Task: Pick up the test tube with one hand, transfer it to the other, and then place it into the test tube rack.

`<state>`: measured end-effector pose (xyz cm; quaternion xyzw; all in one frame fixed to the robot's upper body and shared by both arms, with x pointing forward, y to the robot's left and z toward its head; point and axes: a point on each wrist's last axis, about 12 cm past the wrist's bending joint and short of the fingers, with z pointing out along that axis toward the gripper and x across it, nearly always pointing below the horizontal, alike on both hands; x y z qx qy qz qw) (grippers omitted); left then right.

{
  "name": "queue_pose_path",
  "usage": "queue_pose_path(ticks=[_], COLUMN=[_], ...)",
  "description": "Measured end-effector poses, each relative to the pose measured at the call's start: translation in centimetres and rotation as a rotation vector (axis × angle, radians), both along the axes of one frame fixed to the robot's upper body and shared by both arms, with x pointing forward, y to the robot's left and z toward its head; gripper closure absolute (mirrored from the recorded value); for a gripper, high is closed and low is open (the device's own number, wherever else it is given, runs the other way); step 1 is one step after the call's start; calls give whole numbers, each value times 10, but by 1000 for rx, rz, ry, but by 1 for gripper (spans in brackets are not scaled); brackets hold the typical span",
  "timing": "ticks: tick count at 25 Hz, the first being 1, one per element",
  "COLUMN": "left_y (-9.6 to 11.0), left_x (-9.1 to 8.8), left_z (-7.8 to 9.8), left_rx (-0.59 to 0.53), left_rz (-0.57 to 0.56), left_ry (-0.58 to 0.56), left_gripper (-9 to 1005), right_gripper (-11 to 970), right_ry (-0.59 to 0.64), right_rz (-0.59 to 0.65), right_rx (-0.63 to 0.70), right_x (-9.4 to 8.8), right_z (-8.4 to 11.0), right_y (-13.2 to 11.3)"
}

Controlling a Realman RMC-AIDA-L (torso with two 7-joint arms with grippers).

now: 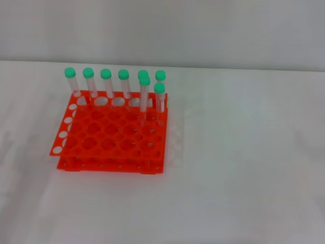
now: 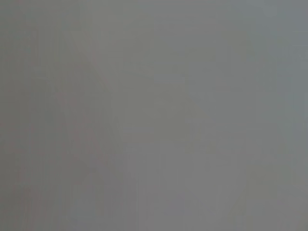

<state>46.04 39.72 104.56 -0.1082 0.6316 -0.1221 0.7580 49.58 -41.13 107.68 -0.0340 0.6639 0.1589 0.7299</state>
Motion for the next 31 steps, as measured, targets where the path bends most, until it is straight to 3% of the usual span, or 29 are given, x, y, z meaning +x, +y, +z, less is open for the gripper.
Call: queue_pose_path(ticks=[3,8,13,31], left_y=[2,-5,-10,-28], left_x=[1,9,13,25], left_z=[0,0,-2,-7], left_rx=[5,33,19,56], left_rz=[20,12,6,-1], left_ry=[-4,-3,-3,-2], left_gripper=[112,112,112,112], right_gripper=[91,91,91,91], right_ry=[-18,-19,-21,-72], right_rz=[-34,-91,-106,-113], right_rx=[-15,-67,-152,-135], right_x=[-16,-31,-35,-55], right_z=[-3,-9,-17,-17], right_y=[-8,-17,-14,-14])
